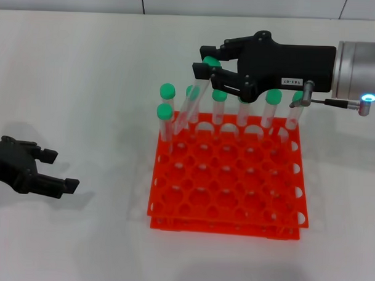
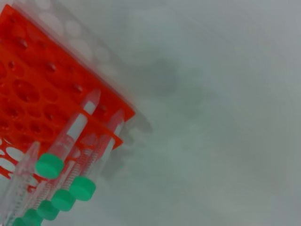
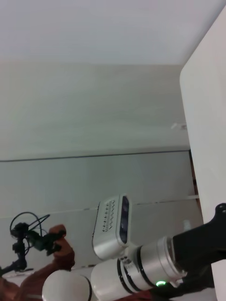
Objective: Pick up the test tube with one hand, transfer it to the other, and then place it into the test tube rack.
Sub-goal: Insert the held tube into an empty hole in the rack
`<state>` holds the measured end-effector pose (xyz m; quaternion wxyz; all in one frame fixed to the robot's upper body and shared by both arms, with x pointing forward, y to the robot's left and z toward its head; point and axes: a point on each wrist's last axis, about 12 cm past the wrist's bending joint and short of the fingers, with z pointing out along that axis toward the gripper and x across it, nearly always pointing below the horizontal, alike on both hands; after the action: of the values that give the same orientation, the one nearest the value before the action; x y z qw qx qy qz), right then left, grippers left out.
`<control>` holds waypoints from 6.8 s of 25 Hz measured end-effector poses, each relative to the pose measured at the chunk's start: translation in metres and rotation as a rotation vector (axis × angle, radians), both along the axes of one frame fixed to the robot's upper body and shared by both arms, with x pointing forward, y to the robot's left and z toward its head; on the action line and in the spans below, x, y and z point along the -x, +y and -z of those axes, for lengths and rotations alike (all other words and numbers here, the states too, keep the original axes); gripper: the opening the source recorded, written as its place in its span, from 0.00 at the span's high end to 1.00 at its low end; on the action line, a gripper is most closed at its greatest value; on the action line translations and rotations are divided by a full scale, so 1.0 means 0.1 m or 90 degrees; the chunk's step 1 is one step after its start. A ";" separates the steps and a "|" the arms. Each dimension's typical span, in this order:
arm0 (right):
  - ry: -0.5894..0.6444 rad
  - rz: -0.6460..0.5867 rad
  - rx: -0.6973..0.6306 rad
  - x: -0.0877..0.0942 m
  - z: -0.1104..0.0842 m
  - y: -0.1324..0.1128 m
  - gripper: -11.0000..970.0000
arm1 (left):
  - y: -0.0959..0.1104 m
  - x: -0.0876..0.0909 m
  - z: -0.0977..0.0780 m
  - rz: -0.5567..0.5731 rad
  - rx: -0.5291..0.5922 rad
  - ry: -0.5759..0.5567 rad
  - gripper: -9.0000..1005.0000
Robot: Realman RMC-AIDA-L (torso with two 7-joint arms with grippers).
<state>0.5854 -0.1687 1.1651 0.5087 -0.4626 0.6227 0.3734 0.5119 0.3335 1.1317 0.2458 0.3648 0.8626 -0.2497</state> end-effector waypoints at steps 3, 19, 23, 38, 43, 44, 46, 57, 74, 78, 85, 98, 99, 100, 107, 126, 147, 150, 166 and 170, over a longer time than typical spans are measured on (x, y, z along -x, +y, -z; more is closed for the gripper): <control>0.000 0.009 0.005 0.00 0.04 -0.02 0.71 | -0.01 -0.02 0.01 0.003 0.002 -0.002 0.12; 0.002 0.018 0.008 0.00 0.08 -0.06 0.71 | 0.03 -0.07 0.04 -0.005 0.015 -0.029 0.12; -0.002 0.019 0.009 0.01 0.08 -0.07 0.71 | 0.02 -0.08 0.04 -0.001 0.024 -0.033 0.12; -0.032 0.021 0.018 0.06 0.12 -0.13 0.71 | 0.02 -0.07 0.06 -0.002 0.032 -0.031 0.12; -0.042 0.019 0.019 0.06 0.13 -0.12 0.71 | 0.02 -0.07 0.06 0.002 0.032 -0.036 0.12; -0.045 0.018 0.018 0.06 0.14 -0.11 0.71 | 0.02 -0.07 0.06 0.002 0.032 -0.036 0.12; -0.051 0.017 0.016 0.07 0.15 -0.09 0.71 | 0.02 -0.07 0.07 0.002 0.032 -0.036 0.12; -0.062 0.016 0.025 0.11 0.24 -0.01 0.71 | 0.02 -0.07 0.08 0.001 0.033 -0.035 0.12; -0.068 0.014 0.033 0.12 0.25 0.03 0.71 | 0.02 -0.05 0.11 0.000 0.035 -0.032 0.12; -0.078 0.011 0.030 0.11 0.20 0.04 0.71 | 0.02 -0.05 0.12 -0.001 0.035 -0.031 0.12; -0.077 0.016 0.032 0.11 0.21 0.00 0.71 | 0.02 -0.04 0.12 -0.002 0.036 -0.032 0.12; -0.086 0.019 0.043 0.12 0.25 -0.03 0.71 | 0.00 -0.04 0.12 0.003 0.048 -0.041 0.12; -0.087 0.019 0.044 0.12 0.25 -0.03 0.71 | 0.00 -0.04 0.12 0.003 0.049 -0.040 0.12; -0.088 0.018 0.045 0.12 0.26 -0.03 0.71 | 0.00 -0.04 0.13 0.003 0.051 -0.038 0.12; -0.098 0.012 0.050 0.13 0.28 -0.01 0.71 | 0.00 -0.04 0.13 0.005 0.051 -0.040 0.12; -0.105 -0.005 0.054 0.15 0.28 0.05 0.71 | -0.02 -0.06 0.16 0.008 0.056 -0.049 0.12; -0.103 -0.011 0.050 0.15 0.25 0.07 0.71 | -0.05 -0.05 0.14 0.024 0.081 -0.068 0.12; -0.102 -0.012 0.050 0.15 0.26 0.08 0.71 | -0.06 -0.04 0.17 0.030 0.089 -0.062 0.12; -0.095 -0.011 0.050 0.15 0.27 0.08 0.71 | -0.07 0.05 0.14 0.086 0.116 -0.059 0.12; -0.093 -0.010 0.051 0.15 0.27 0.08 0.71 | -0.04 0.06 0.09 0.089 0.130 -0.067 0.12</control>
<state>0.5700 -0.1608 1.1379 0.5312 -0.5134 0.5945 0.3174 0.5063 0.3291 1.1230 0.3087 0.4098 0.7911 -0.3330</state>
